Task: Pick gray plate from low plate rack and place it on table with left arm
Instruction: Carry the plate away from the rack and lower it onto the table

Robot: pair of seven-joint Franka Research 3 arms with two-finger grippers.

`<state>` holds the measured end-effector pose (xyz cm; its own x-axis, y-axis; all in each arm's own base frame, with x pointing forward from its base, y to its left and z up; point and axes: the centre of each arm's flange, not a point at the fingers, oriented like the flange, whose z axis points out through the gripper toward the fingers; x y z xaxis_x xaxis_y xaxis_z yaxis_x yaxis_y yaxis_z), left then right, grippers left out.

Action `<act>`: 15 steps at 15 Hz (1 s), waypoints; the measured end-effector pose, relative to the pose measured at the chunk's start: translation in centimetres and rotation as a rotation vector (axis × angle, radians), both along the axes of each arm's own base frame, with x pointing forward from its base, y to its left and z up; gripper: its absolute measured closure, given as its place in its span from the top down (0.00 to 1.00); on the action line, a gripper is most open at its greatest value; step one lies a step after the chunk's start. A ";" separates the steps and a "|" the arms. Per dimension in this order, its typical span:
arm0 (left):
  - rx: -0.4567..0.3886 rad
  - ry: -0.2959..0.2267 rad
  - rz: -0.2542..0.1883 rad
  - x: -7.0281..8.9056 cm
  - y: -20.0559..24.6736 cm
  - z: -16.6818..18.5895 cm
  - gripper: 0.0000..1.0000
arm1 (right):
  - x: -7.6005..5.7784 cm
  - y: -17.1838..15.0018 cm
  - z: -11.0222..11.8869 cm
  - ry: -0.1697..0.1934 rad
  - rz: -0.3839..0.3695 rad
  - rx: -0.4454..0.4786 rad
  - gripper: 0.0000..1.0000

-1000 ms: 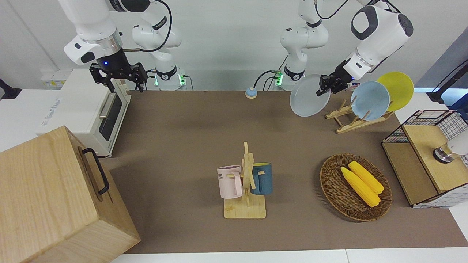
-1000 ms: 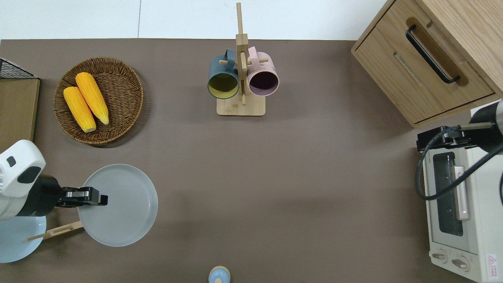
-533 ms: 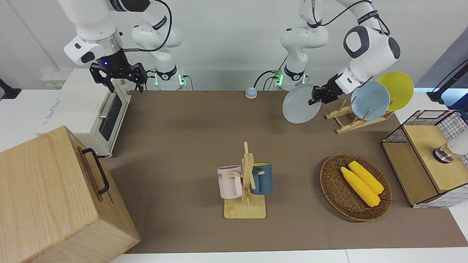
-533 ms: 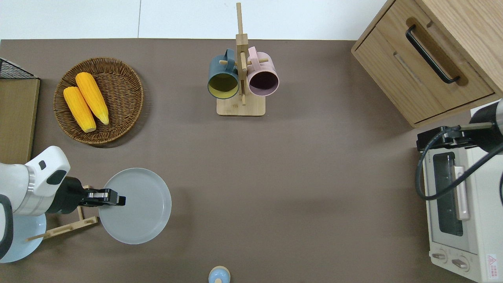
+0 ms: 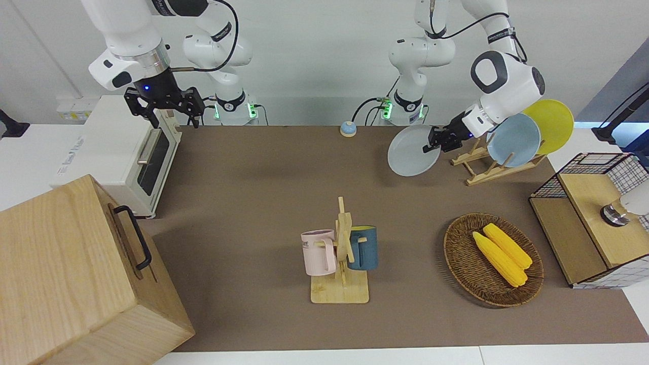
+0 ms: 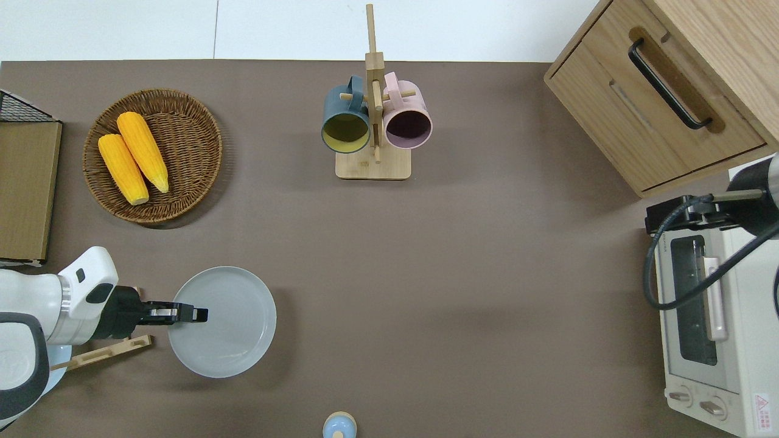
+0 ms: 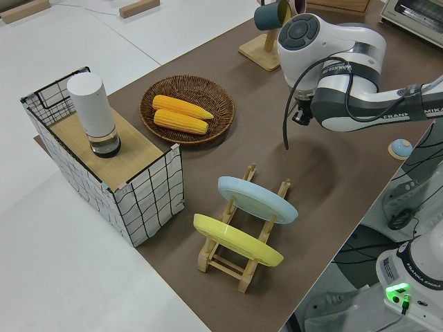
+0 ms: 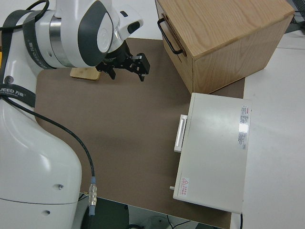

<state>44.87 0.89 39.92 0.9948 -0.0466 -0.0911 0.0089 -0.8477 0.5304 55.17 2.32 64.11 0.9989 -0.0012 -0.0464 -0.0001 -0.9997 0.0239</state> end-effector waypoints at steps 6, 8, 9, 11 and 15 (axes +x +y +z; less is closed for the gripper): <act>-0.114 -0.056 -0.030 -2.1 0.9 -4.3 0.07 | 0.0 0.0 0.0 0.000 0.000 0.000 0.99; -0.136 -0.071 -0.039 -2.8 1.9 -5.9 0.07 | 0.0 0.0 0.0 0.000 0.000 0.000 0.99; -0.151 -0.080 -0.041 -3.1 2.3 -6.5 0.07 | 0.0 0.0 0.0 0.000 0.000 0.000 0.99; -0.169 -0.092 -0.036 -3.3 2.8 -7.7 0.07 | 0.0 0.0 0.0 0.000 0.000 0.000 0.99; -0.171 -0.090 -0.037 -3.3 2.8 -8.4 0.07 | 0.0 0.0 0.0 0.000 0.000 0.000 0.99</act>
<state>41.61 3.64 31.54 0.9959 -0.0901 0.0109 -0.0746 -0.7441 0.6639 55.17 2.32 64.11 0.9989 -0.0012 -0.0463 -0.0001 -0.9997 0.0239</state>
